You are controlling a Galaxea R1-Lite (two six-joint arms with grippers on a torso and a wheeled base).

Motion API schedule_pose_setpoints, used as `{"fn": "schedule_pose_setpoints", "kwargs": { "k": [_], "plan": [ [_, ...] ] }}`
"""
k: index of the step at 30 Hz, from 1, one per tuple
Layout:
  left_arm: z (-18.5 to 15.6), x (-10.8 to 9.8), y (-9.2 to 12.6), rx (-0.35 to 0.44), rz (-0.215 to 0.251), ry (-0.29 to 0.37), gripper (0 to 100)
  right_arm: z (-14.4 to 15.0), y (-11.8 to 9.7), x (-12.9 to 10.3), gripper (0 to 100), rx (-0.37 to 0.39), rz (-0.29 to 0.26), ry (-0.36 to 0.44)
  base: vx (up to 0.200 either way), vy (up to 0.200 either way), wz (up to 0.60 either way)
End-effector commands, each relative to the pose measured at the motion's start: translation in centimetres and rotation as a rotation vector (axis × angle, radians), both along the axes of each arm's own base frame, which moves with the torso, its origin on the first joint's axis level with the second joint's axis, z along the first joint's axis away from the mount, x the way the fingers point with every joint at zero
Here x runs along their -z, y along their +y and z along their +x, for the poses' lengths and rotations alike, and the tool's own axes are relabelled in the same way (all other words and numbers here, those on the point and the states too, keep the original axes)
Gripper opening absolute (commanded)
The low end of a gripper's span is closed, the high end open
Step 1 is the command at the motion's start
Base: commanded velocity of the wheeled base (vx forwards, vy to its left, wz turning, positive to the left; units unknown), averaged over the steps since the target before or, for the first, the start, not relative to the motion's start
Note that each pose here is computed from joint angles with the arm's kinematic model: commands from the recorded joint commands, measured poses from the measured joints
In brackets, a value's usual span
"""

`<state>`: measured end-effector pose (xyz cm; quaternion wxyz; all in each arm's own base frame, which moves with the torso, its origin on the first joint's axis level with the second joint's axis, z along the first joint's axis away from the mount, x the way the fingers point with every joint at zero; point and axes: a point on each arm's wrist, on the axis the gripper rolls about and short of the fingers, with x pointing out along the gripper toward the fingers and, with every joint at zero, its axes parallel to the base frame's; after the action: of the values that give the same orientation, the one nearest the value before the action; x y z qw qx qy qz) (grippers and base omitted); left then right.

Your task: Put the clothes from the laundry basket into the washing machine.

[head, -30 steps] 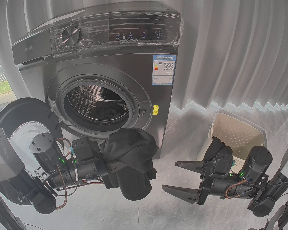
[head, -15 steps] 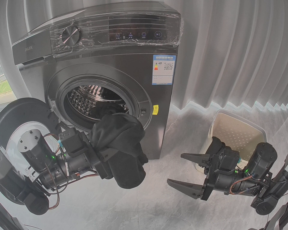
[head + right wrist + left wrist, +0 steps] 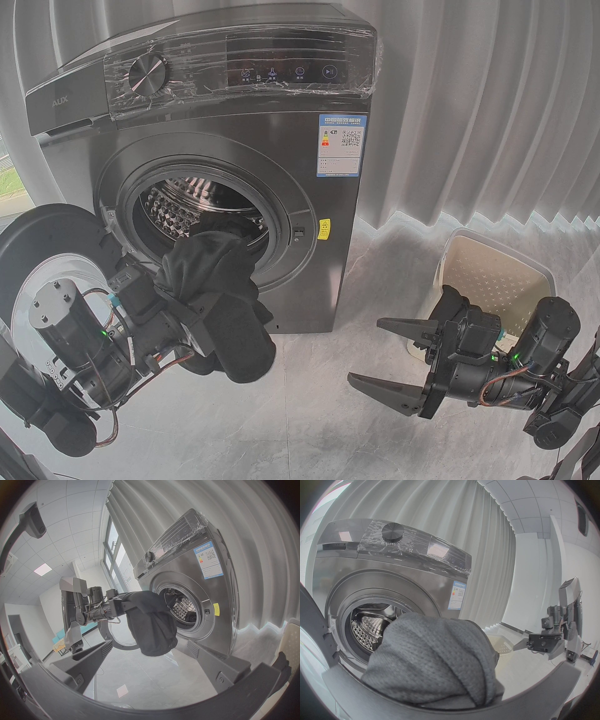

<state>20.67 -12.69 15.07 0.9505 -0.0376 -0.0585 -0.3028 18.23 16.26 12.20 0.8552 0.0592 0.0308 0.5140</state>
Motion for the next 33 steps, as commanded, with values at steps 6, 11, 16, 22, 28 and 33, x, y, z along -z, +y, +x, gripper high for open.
{"fn": "schedule_pose_setpoints", "kwargs": {
  "k": [6, 11, 16, 22, 28, 33],
  "plan": [
    [1.5, 1.9, -0.7, -0.051, 0.058, 0.043, 0, 0.1, -0.1, 0.0, 100, 0.004, 0.000, 0.000, 0.000, 0.000, 0.00],
    [1.5, 2.0, -0.3, -0.060, 0.053, 0.058, 0, 0.1, 0.0, -0.1, 100, 0.000, 0.002, -0.003, 0.000, 0.000, 0.00],
    [2.4, 3.1, 0.2, -0.088, 0.079, 0.091, 0, 0.1, 0.0, -0.1, 100, 0.002, 0.003, -0.004, 0.200, 0.000, 0.00],
    [2.9, 4.8, 0.0, -0.093, 0.112, 0.148, 0, 0.1, -0.1, -0.1, 100, 0.004, 0.003, -0.004, 0.133, 0.000, 0.00],
    [3.0, 5.3, -0.1, -0.094, 0.122, 0.165, 0, 0.2, -0.1, 0.0, 100, 0.004, 0.001, -0.002, 0.000, 0.000, 0.00],
    [3.0, 5.4, -0.1, -0.094, 0.121, 0.168, 0, 0.1, -0.1, -0.1, 100, 0.005, 0.003, -0.004, 0.000, 0.200, 0.00]
  ]
}}
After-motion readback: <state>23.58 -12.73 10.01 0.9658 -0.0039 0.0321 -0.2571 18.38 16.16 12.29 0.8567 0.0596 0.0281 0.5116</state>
